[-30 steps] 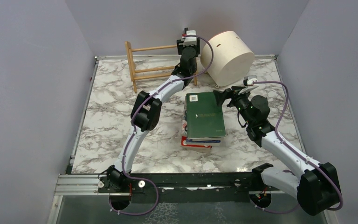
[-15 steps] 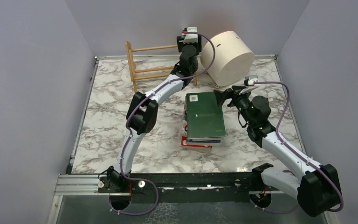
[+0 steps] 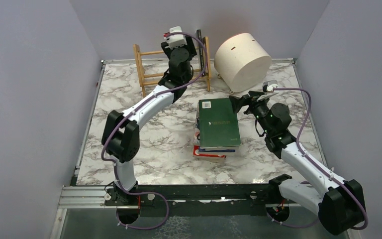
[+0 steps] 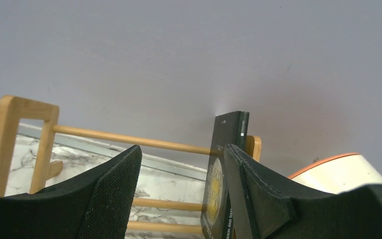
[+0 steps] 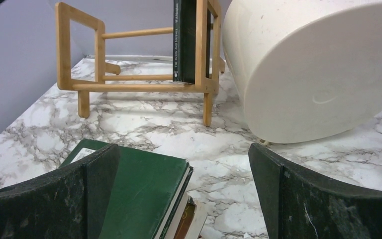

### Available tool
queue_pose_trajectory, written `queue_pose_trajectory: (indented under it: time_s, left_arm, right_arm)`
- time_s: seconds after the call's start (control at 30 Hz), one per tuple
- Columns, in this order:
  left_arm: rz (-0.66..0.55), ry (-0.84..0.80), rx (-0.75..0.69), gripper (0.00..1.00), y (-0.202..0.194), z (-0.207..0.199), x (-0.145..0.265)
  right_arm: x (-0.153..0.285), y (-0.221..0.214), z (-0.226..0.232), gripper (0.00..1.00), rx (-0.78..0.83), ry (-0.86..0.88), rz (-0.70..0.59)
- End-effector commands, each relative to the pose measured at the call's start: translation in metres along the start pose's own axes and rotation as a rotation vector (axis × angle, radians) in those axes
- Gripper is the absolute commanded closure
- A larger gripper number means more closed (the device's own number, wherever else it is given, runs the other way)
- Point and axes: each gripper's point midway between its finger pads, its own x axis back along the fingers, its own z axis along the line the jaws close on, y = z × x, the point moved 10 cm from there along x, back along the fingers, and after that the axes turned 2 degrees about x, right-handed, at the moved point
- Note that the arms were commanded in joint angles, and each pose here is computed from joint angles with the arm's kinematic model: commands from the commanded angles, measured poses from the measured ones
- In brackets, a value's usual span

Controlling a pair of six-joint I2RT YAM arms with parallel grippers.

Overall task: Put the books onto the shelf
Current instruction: Place the book on the shelf, then adjust the shelf at the center of the board.

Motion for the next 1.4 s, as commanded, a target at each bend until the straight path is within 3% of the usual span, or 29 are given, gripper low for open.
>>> queue_pose_trajectory:
  time_s: [0.0, 0.3, 0.5, 0.8, 1.37]
  left_arm:
    - [0.033, 0.013, 0.096, 0.45, 0.022, 0.018, 0.026]
    - [0.114, 0.042, 0.110, 0.44, 0.015, 0.047, 0.052]
    - [0.176, 0.099, 0.199, 0.44, -0.004, 0.080, 0.021]
    - [0.176, 0.199, 0.112, 0.44, -0.030, 0.098, -0.016]
    - [0.264, 0.295, 0.104, 0.44, -0.079, 0.143, -0.037]
  right_arm:
    - [0.002, 0.020, 0.004, 0.00, -0.004, 0.000, -0.058]
    - [0.002, 0.021, 0.004, 0.00, -0.007, -0.001, -0.059]
    - [0.001, 0.019, 0.004, 0.00, -0.008, -0.002, -0.054]
    - [0.003, 0.020, 0.004, 0.00, -0.009, -0.005, -0.061]
    - [0.005, 0.023, 0.004, 0.00, -0.008, -0.010, -0.070]
